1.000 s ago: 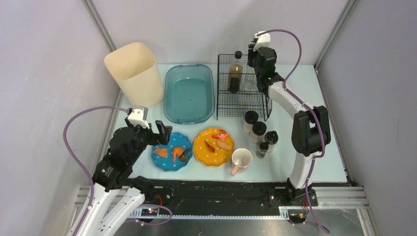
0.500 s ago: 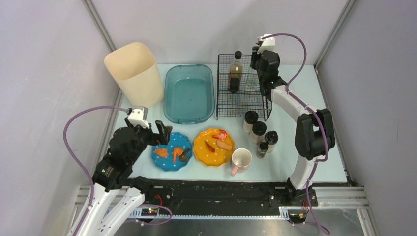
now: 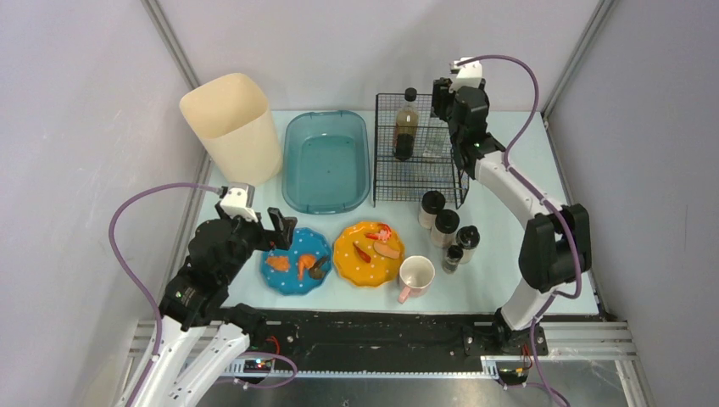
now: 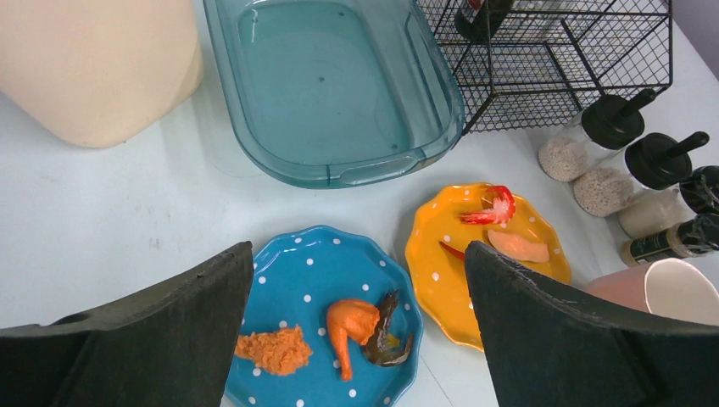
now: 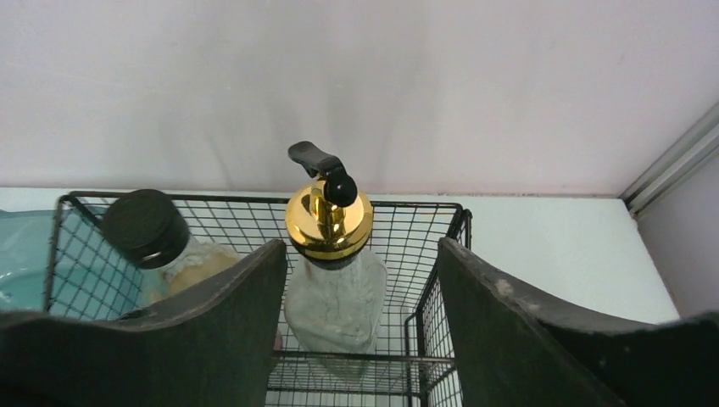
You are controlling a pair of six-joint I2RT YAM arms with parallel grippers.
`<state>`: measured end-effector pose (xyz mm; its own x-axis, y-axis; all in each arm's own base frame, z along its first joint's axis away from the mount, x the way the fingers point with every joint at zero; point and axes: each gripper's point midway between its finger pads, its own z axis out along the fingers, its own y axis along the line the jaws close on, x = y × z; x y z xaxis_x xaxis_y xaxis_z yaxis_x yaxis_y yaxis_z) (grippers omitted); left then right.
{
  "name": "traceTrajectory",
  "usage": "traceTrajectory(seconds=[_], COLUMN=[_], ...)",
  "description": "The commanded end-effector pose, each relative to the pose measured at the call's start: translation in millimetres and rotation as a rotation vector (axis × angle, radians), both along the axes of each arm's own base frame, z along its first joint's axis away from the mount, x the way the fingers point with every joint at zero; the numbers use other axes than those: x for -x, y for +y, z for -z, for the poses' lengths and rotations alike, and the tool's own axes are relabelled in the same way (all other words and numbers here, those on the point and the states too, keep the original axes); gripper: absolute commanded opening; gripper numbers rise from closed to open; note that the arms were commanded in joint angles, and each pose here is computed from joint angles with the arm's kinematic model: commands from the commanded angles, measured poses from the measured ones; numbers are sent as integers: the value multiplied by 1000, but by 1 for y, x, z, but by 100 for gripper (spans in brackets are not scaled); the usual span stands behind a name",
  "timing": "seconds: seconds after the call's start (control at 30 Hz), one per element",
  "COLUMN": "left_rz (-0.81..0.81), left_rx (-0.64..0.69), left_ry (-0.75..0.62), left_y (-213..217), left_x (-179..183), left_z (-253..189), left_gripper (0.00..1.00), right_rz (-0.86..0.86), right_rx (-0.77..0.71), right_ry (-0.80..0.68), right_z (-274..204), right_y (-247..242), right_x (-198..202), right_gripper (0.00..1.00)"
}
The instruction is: Clear the kitchen counter
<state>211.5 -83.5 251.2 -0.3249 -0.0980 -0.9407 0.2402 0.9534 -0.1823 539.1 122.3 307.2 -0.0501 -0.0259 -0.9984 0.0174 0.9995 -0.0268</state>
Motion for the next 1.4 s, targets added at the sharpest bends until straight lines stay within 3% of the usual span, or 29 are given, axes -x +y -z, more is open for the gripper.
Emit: traceTrajectory(seconds=[0.0,0.3,0.4,0.77,1.07,1.37], left_rz=[5,10,12,19,24,24], left_rx=[-3,2,5,14,23,20], left_ry=[-21,-32,-35,-41,-56,-50], left_y=[1,0,0,-1,-1,-1], left_x=[0,1,2,4,6,6], left_z=[-4,-7,-7,-10,-13,-11], left_gripper=[98,98,98,98,98,98], right_rz=[42,-110,-139,-184,-163,-137], right_rx=[-49,-153,-175,-179,-72,-82], right_ry=[-47,111,141,342,506,603], right_z=[-42,-36,-30,33,88,130], right_y=[-9,3,1,4,21,33], right_x=[35,98,123,194,201,187], right_gripper=[72,79,98,99,97,99])
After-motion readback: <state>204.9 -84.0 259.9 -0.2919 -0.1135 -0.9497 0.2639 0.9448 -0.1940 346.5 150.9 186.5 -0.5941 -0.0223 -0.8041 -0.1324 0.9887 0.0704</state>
